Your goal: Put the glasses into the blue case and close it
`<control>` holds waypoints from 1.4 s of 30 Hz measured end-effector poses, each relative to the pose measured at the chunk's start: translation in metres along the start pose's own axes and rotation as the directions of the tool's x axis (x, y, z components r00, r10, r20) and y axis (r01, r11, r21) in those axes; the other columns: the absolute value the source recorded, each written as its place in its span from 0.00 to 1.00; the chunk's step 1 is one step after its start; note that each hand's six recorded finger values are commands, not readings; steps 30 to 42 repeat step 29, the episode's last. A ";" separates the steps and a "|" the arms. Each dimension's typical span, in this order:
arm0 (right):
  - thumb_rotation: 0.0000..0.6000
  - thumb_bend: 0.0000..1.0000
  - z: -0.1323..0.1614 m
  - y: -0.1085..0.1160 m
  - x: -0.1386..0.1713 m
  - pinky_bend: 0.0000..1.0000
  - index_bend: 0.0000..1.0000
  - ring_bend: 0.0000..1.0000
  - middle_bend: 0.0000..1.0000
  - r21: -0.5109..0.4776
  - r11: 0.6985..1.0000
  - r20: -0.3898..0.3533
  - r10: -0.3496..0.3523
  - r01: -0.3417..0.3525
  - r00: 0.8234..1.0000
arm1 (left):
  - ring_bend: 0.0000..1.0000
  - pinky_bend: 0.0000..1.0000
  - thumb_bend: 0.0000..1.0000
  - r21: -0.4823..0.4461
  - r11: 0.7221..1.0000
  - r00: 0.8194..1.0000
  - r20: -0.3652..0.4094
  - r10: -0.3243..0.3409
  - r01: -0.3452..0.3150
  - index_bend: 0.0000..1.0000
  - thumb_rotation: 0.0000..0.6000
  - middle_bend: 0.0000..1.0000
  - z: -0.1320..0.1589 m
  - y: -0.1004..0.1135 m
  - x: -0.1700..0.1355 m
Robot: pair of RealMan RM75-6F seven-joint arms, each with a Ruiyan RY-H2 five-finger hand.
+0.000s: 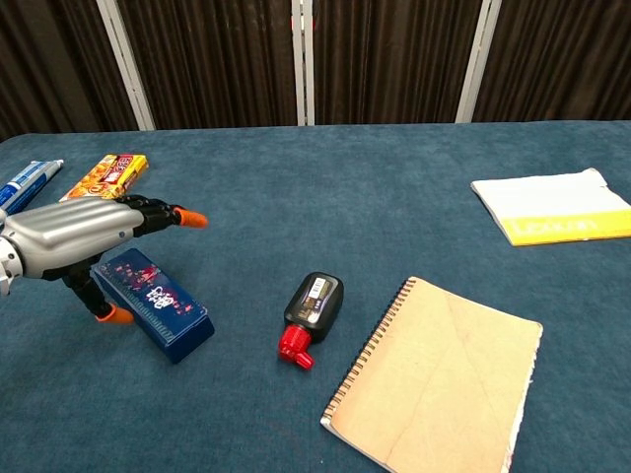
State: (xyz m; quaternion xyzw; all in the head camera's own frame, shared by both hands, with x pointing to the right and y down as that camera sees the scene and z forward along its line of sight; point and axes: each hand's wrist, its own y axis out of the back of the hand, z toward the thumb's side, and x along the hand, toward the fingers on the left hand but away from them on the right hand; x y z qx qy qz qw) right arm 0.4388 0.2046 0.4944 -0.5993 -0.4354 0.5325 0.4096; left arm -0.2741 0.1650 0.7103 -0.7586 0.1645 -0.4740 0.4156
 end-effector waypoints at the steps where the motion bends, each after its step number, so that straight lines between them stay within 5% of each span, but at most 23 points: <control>1: 1.00 0.00 0.000 0.000 0.000 0.00 0.00 0.00 0.00 -0.001 1.000 -0.002 0.000 0.000 1.000 | 0.00 0.00 0.00 -0.004 1.000 1.000 -0.003 0.007 -0.007 0.00 1.00 0.00 -0.001 0.003 -0.001; 8: 1.00 0.00 0.000 0.003 0.001 0.00 0.00 0.00 0.00 -0.014 1.000 -0.007 -0.007 0.006 1.000 | 0.00 0.00 0.00 -0.066 0.989 0.989 -0.083 0.124 -0.130 0.00 1.00 0.00 -0.016 0.039 -0.026; 15: 1.00 0.00 -0.001 0.004 0.001 0.00 0.00 0.00 0.00 -0.013 1.000 -0.013 -0.013 0.013 1.000 | 0.00 0.00 0.00 -0.062 0.947 0.917 -0.278 0.286 -0.314 0.00 1.00 0.00 -0.050 0.087 -0.089; 23: 1.00 0.00 -0.001 0.007 0.001 0.00 0.00 0.00 0.00 -0.012 1.000 -0.024 -0.026 0.026 0.999 | 0.00 0.00 0.00 -0.033 0.927 0.835 -0.447 0.321 -0.373 0.00 1.00 0.00 -0.065 0.086 -0.167; 42: 1.00 0.00 0.001 0.008 0.004 0.00 0.00 0.00 0.00 0.000 1.000 -0.032 -0.030 0.030 0.999 | 0.00 0.00 0.00 -0.047 0.925 0.834 -0.453 0.317 -0.377 0.00 1.00 0.00 -0.060 0.080 -0.188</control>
